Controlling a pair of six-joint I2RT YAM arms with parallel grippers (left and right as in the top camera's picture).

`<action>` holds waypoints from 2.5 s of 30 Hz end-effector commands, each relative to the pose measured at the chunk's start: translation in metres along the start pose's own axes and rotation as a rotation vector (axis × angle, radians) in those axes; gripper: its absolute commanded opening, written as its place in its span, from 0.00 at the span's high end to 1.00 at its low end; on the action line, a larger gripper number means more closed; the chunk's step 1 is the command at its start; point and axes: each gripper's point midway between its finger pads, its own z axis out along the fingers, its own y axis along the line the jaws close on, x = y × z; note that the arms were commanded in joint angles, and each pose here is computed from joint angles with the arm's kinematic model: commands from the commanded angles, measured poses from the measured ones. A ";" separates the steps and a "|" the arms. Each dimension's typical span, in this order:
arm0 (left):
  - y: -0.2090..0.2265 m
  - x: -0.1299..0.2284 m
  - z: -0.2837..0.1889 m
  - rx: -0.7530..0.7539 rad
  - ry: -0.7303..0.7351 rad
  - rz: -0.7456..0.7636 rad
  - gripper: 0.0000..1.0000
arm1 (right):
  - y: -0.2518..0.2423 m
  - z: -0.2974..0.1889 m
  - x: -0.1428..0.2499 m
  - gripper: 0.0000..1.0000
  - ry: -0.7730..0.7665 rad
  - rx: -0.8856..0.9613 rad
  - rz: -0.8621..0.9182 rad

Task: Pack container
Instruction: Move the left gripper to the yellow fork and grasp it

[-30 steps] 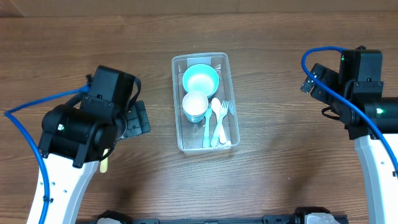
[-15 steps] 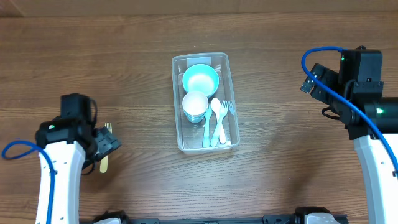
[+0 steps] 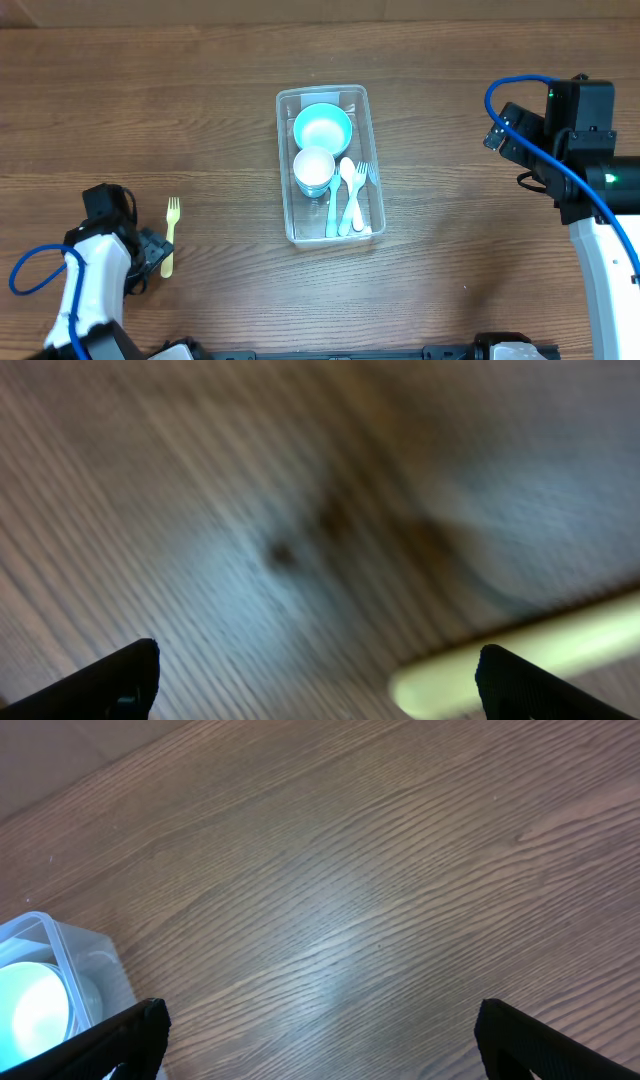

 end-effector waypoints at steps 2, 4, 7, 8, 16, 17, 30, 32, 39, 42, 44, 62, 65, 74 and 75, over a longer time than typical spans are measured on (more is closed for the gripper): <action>0.013 0.004 0.026 -0.058 0.082 -0.072 0.00 | -0.001 -0.005 -0.007 0.00 -0.023 0.000 0.006; 0.009 0.009 0.031 -0.044 0.115 -0.070 0.00 | -0.001 -0.005 -0.007 0.00 -0.023 0.000 0.007; -0.003 0.021 0.029 0.026 0.182 -0.057 0.00 | -0.001 -0.005 -0.007 0.00 -0.023 0.000 0.006; -0.007 0.024 0.029 0.049 0.199 -0.057 0.00 | -0.001 -0.005 -0.007 0.00 -0.023 0.000 0.006; -0.026 0.039 0.023 0.161 0.284 -0.058 0.00 | -0.001 -0.005 -0.007 0.00 -0.023 0.000 0.006; -0.027 0.039 0.022 0.167 0.285 -0.059 0.00 | -0.001 -0.005 -0.007 0.00 -0.023 0.000 0.006; -0.035 -0.030 -0.090 0.320 -0.082 0.025 0.00 | -0.001 -0.005 -0.007 0.00 -0.023 0.000 0.006; -0.050 -0.024 -0.105 0.367 -0.142 0.148 0.02 | -0.001 -0.005 -0.007 0.00 -0.024 0.000 0.006; -0.108 -0.002 -0.100 0.395 -0.247 0.411 0.11 | -0.001 -0.005 -0.007 0.00 -0.023 0.000 0.007; -0.108 0.010 -0.063 0.341 -0.221 0.434 0.11 | -0.001 -0.005 -0.007 0.00 -0.023 0.000 0.006; -0.107 0.021 -0.037 0.313 -0.181 0.438 0.12 | -0.001 -0.005 -0.007 0.00 -0.023 0.000 0.006; -0.109 0.018 -0.007 0.285 -0.200 0.431 0.31 | -0.001 -0.005 -0.007 0.00 -0.024 0.000 0.006; -0.104 0.013 -0.003 0.285 -0.202 0.397 0.31 | -0.001 -0.005 -0.007 0.00 -0.023 0.000 0.006; -0.108 0.014 0.005 0.359 -0.191 0.396 0.43 | -0.001 -0.005 -0.007 0.00 -0.023 0.000 0.006; -0.108 0.014 0.005 0.361 -0.197 0.403 0.51 | -0.001 -0.005 -0.007 0.00 -0.023 0.000 0.007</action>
